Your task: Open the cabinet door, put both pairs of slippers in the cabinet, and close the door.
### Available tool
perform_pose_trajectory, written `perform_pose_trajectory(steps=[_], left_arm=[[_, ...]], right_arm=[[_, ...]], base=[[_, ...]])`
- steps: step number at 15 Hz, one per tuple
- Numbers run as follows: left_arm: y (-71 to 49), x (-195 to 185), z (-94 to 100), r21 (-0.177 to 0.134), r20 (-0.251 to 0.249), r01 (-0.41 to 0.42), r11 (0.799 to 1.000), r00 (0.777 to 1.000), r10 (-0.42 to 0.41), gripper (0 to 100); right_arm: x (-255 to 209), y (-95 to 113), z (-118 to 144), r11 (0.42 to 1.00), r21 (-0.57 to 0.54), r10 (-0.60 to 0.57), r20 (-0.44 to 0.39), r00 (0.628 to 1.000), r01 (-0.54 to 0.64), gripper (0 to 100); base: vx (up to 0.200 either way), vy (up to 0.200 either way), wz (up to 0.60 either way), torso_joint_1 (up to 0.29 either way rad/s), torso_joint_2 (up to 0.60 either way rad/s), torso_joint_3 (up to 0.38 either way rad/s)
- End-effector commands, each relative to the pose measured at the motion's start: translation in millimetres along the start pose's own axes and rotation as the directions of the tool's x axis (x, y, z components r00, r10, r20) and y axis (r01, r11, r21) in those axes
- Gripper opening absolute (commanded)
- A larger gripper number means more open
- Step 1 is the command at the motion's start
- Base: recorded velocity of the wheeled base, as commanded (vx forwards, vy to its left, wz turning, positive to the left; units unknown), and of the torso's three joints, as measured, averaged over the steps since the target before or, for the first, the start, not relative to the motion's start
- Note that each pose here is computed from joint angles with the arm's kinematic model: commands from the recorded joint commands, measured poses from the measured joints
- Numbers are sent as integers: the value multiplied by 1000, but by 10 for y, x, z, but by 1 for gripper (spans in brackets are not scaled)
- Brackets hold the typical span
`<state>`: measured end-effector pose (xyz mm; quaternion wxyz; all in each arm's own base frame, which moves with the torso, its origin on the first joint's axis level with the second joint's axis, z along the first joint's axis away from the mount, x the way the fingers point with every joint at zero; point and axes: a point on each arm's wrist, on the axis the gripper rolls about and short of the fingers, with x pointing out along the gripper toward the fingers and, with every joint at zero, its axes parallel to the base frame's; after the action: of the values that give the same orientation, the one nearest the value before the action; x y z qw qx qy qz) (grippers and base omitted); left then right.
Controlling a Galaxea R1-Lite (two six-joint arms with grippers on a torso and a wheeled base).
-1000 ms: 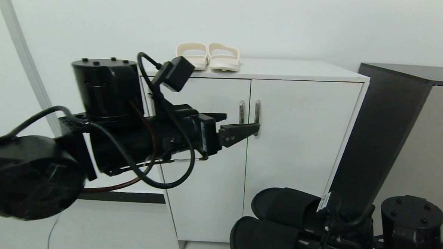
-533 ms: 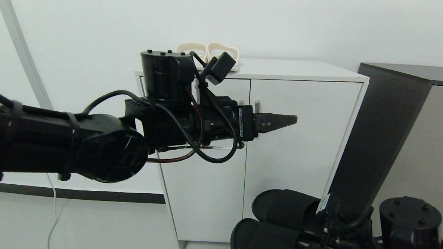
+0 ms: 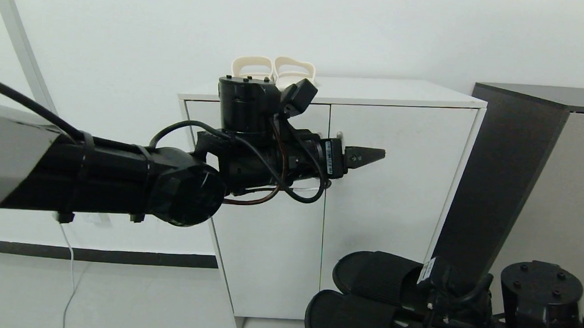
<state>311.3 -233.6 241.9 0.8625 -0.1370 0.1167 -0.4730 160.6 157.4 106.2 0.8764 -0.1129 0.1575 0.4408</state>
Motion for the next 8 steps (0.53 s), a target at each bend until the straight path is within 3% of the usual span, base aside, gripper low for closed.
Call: perform_pose_trajectory(steps=[1, 8], left_arm=[[111, 158, -12, -8, -4, -44, 999, 999, 44, 100], [385, 213, 51, -22, 3, -143, 989, 990, 143, 100]], right_arm=[[-4, 1, 2, 1000, -1, 0, 1, 1000, 0, 0], [11, 0, -8, 1000, 0, -1, -5, 1000, 1, 0]], base=[[0, 0, 0, 0, 0, 0], [0, 0, 0, 0, 0, 0]])
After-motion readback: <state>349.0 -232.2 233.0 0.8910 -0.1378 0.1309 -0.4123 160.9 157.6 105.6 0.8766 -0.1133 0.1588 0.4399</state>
